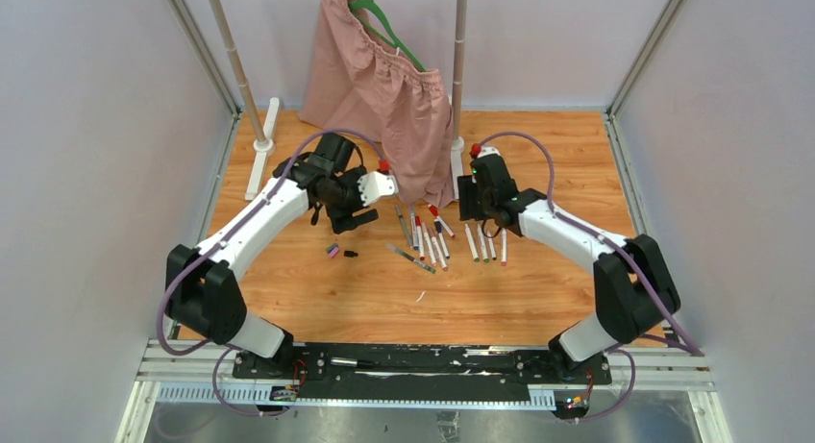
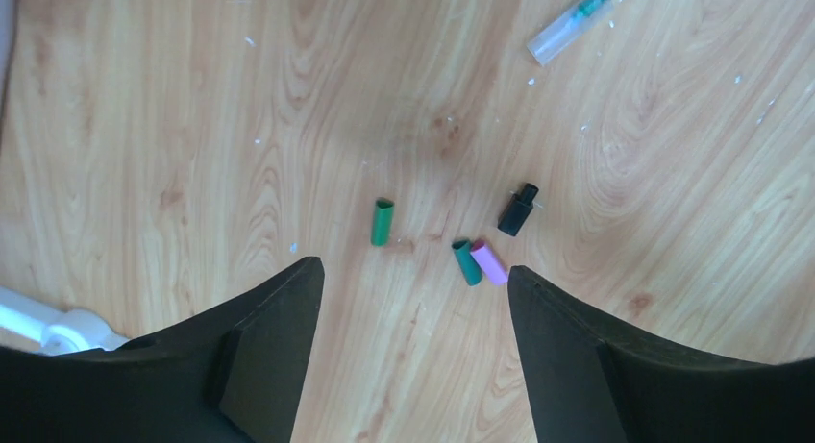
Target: Open the pen caps
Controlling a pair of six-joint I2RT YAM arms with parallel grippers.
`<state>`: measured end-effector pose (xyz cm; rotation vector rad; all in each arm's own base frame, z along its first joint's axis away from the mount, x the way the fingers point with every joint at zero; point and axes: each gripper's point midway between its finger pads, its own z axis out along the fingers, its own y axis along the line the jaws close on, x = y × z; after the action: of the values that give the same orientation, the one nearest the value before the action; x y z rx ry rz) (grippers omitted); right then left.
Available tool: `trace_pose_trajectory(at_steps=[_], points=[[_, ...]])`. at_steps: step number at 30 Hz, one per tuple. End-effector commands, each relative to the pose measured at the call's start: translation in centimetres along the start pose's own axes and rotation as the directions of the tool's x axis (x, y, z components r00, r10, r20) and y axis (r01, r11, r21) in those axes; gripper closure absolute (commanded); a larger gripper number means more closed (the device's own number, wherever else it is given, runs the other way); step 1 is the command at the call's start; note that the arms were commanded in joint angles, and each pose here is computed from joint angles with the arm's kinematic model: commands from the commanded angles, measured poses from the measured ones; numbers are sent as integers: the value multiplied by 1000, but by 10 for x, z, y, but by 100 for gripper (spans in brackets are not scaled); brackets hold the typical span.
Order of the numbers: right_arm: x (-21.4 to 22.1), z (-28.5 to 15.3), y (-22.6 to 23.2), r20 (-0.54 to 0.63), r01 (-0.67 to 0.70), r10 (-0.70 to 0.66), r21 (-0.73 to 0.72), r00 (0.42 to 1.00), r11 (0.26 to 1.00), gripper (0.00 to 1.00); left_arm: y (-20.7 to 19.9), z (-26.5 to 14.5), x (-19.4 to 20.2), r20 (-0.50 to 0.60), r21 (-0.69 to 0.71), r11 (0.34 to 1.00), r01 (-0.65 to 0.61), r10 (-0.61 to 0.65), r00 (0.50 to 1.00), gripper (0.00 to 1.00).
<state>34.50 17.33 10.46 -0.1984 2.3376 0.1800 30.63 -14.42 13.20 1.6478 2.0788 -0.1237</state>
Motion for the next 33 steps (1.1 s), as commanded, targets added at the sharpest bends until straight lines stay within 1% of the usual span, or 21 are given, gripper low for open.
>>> trace_pose_trajectory(at_steps=[1,3,4,5,9,10,11,15,20,23,27,33], points=[[10,22,23,-55,82,-84,-41,995,996,42,-7,-26,-5,35,15,994,111,-111,993,23],[14,31,29,-69,90,-94,-54,993,994,45,-8,-31,-5,43,12,991,133,-133,990,19],[15,35,32,-72,97,-101,-60,992,994,46,-9,-33,-4,43,6,989,146,-147,988,13],[17,38,36,-71,106,-110,-67,991,992,46,-10,-35,-3,41,4,987,158,-158,987,11],[22,46,49,-75,140,-146,-90,986,986,48,-17,-39,3,54,19,977,211,-211,976,9],[23,48,50,-78,142,-149,-92,986,986,49,-18,-40,4,58,22,975,220,-221,974,3],[24,50,52,-82,147,-155,-94,985,985,51,-19,-40,7,53,21,973,229,-229,972,0],[28,58,57,-95,155,-165,-102,982,983,55,-21,-42,17,29,12,967,253,-254,967,0],[39,66,60,-116,155,-167,-109,979,982,56,-24,-49,18,52,3,966,258,-258,965,0],[46,71,60,-127,159,-172,-106,977,982,60,-25,-52,18,62,-3,966,258,-257,964,0],[55,74,60,-130,163,-176,-109,976,981,68,-26,-54,20,60,-11,967,254,-253,965,0],[55,63,65,-92,182,-194,-124,977,975,88,-24,-55,19,62,-18,969,244,-243,968,0]])
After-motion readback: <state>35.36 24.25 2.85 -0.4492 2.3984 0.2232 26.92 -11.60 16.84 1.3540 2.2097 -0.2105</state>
